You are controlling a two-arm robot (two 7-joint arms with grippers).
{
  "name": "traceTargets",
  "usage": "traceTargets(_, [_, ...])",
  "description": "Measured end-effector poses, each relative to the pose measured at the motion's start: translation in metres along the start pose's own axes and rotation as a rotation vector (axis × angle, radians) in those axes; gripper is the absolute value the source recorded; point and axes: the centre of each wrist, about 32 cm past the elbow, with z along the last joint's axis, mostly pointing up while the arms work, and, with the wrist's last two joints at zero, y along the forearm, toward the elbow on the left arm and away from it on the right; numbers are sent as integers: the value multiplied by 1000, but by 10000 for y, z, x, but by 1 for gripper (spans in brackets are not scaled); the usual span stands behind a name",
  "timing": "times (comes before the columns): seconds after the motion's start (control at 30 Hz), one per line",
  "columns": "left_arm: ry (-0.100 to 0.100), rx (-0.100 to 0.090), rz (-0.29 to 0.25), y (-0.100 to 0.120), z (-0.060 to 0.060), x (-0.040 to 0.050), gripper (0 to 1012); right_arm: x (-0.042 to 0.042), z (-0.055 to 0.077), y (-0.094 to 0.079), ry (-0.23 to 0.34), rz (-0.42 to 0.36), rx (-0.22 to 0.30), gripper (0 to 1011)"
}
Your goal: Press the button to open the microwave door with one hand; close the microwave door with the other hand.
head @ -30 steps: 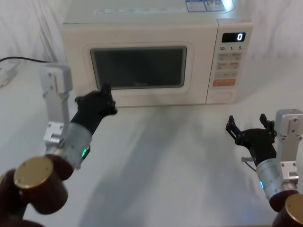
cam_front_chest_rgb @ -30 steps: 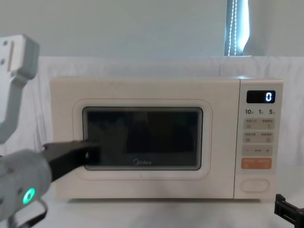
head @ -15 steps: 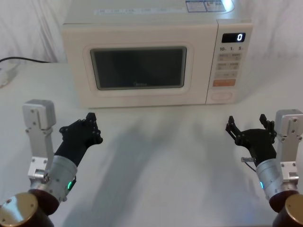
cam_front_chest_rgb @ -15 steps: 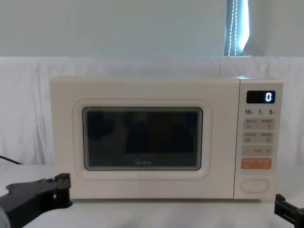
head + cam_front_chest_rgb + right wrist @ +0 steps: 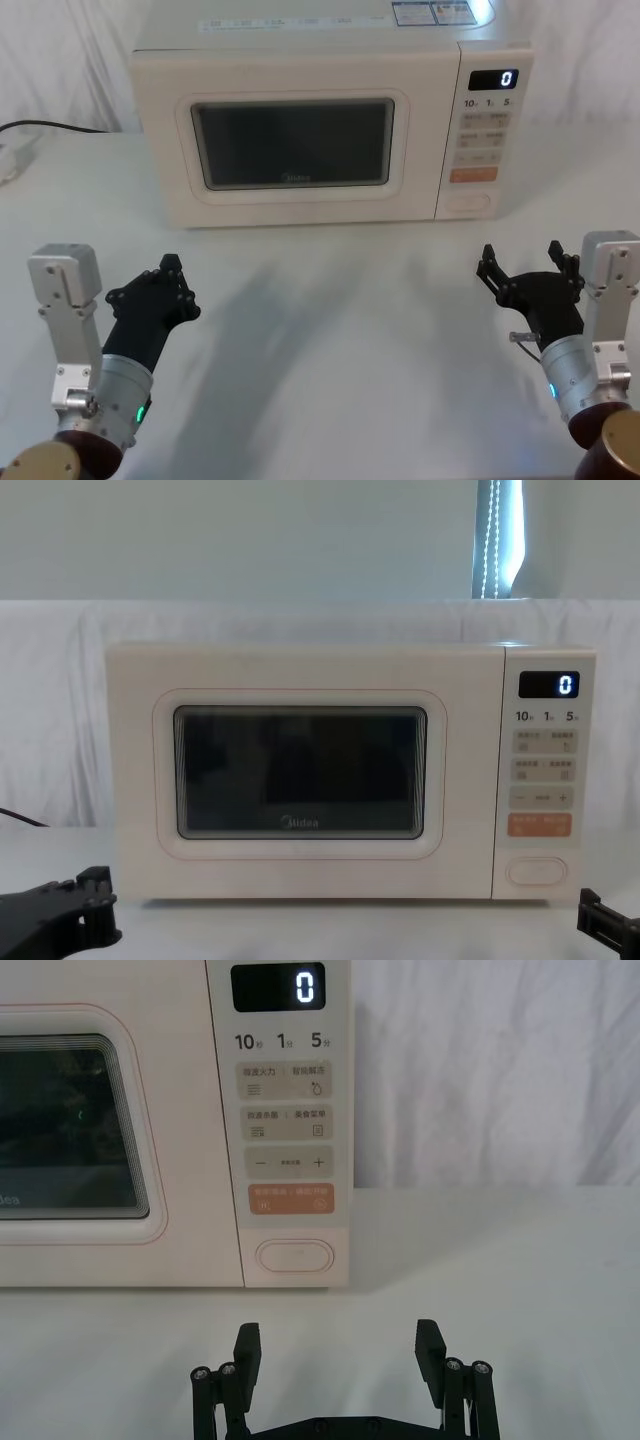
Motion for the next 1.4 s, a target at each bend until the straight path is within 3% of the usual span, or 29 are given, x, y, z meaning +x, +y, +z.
traceTargets(1.4, [1, 11, -12, -9, 20, 1, 0, 0, 0, 0, 0, 0, 0, 1002])
